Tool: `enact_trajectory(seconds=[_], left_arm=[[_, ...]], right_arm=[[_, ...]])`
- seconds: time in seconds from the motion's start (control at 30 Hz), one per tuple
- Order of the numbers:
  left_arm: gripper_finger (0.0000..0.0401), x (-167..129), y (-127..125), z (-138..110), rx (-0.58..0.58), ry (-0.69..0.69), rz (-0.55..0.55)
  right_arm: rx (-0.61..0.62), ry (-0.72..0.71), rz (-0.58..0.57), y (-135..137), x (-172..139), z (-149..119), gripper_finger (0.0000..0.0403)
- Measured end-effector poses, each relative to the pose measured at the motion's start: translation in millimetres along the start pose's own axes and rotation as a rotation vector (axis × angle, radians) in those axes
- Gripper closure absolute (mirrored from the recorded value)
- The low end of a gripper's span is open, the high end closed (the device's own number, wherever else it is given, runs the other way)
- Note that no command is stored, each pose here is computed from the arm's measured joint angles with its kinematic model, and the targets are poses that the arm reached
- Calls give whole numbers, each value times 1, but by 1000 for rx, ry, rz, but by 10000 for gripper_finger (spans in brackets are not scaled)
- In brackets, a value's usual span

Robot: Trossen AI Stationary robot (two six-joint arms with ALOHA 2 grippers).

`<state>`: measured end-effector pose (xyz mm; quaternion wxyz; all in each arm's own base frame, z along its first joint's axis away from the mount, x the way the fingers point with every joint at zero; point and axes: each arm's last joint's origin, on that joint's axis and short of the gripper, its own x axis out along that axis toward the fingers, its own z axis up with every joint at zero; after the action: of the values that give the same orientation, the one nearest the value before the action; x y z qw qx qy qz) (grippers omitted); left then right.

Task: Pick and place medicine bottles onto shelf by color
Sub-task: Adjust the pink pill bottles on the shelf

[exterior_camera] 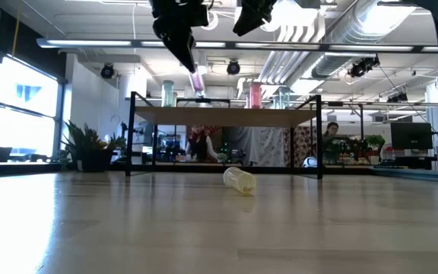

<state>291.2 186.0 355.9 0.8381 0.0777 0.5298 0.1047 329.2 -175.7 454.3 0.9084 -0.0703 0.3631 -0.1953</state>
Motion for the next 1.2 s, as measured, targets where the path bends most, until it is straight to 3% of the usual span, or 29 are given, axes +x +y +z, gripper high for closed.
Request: enact_trajectory(seconds=[0.47, 1.2], left_arm=[[293, 30, -1, 0, 35, 99, -65], [293, 37, -4, 1, 156, 143, -48]], right_arm=[[11, 4, -8, -6, 0, -2, 210], [3, 11, -5, -6, 0, -3, 210]])
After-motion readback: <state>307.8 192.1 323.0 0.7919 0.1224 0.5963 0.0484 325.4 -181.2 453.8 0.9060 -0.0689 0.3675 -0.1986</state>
